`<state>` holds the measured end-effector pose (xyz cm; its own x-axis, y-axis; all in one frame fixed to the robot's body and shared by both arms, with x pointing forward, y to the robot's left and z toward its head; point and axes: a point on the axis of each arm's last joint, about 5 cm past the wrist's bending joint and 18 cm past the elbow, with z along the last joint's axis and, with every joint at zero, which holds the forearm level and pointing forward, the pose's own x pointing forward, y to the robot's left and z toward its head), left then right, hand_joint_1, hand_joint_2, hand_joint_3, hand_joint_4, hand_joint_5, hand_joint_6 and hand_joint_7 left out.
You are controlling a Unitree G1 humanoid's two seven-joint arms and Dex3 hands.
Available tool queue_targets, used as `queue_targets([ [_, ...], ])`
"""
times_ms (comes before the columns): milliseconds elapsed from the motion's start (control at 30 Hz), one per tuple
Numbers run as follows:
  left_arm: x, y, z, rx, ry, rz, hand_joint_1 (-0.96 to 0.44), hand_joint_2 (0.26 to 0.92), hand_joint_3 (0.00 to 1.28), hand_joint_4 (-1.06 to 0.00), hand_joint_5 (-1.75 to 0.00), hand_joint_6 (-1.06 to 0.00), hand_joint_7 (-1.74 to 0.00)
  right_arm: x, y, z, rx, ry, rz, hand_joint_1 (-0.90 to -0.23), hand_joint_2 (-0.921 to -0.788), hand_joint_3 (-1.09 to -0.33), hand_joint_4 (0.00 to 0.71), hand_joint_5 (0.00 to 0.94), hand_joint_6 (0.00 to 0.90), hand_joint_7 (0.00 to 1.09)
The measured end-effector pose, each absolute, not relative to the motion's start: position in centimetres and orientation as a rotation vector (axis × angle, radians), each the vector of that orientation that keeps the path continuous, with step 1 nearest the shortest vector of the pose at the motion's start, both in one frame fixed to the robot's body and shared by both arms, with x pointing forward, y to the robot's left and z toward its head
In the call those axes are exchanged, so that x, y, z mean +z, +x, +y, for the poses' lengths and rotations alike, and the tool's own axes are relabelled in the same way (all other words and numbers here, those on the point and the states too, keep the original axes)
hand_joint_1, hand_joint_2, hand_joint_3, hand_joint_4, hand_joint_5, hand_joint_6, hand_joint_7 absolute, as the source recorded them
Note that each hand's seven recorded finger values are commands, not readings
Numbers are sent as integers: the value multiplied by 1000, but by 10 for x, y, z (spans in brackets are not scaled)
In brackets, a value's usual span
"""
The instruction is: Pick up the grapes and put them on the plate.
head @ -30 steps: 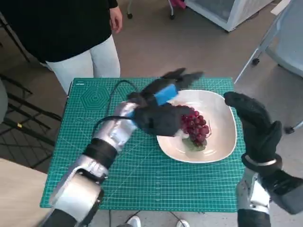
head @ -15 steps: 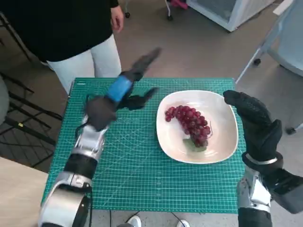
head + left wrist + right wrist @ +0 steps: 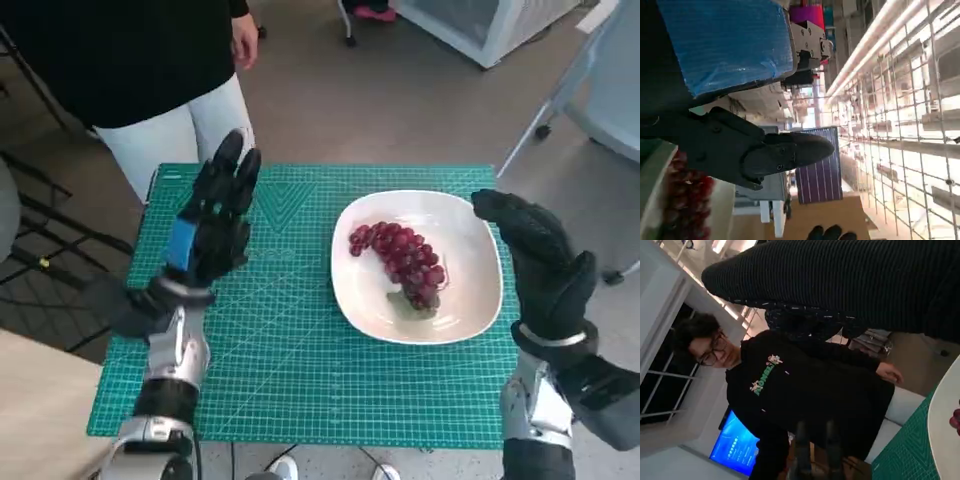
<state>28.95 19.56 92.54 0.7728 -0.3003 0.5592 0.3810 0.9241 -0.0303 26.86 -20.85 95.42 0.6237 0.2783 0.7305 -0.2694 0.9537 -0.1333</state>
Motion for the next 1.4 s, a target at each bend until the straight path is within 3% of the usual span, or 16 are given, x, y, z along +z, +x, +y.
queue_targets([
  [500, 923, 280, 198, -359, -116, -631, -632, 921, 434, -93, -24, -202, -34, 954, 271, -208, 333, -15, -834, -538, -921, -630, 174, 4, 0, 378],
  [867, 918, 273, 201, -304, -133, -613, -248, 921, 143, -237, -29, -328, -48, 955, 272, -208, 341, -14, -830, -539, -921, -627, 176, 4, 1, 379],
  [1400, 917, 269, 198, -273, -138, -595, -223, 921, 134, -278, -20, -333, -29, 956, 274, -207, 347, -13, -828, -547, -921, -624, 179, 4, 3, 377],
])
